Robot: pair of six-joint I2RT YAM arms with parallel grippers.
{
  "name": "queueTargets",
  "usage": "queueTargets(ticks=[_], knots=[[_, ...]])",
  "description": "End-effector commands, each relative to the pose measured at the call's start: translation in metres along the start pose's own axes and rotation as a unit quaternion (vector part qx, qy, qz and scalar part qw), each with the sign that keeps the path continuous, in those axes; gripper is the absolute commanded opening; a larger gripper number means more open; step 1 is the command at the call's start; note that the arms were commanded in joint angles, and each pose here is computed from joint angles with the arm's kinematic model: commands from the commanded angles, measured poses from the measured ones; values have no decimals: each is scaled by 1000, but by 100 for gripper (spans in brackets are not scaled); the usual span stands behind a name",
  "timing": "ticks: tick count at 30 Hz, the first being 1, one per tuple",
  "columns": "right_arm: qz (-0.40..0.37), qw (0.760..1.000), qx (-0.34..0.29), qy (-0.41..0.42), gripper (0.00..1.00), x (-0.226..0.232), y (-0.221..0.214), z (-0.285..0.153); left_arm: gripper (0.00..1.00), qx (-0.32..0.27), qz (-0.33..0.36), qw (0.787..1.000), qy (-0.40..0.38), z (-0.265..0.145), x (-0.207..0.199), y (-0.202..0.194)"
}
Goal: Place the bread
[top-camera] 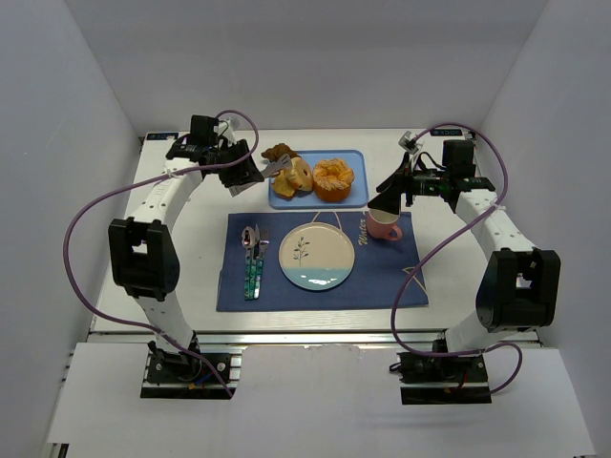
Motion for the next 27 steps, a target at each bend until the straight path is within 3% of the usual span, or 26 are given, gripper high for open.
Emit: queueTargets(ticks=[1, 19, 27], knots=[[-23, 1000, -19, 8, 87, 6, 12, -4, 55, -15, 17, 1000, -14, -7, -11, 9], [-18, 1000, -17, 7, 87, 5, 7, -5, 55, 17, 9, 999, -30, 14, -7, 4], [-19, 1000, -17, 6, 87, 6, 7, -5, 41, 17, 7, 998, -56, 12, -14, 4]])
Point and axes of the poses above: each gripper's point midway between its finger pads, its own z axis out along the fingers, its own x axis along the line the jaws close on, y = z × x, the point moved 8 cm from there along -z, back along the fingers, and after that the axes turned 13 degrees about -z, right-handed, at the moved point
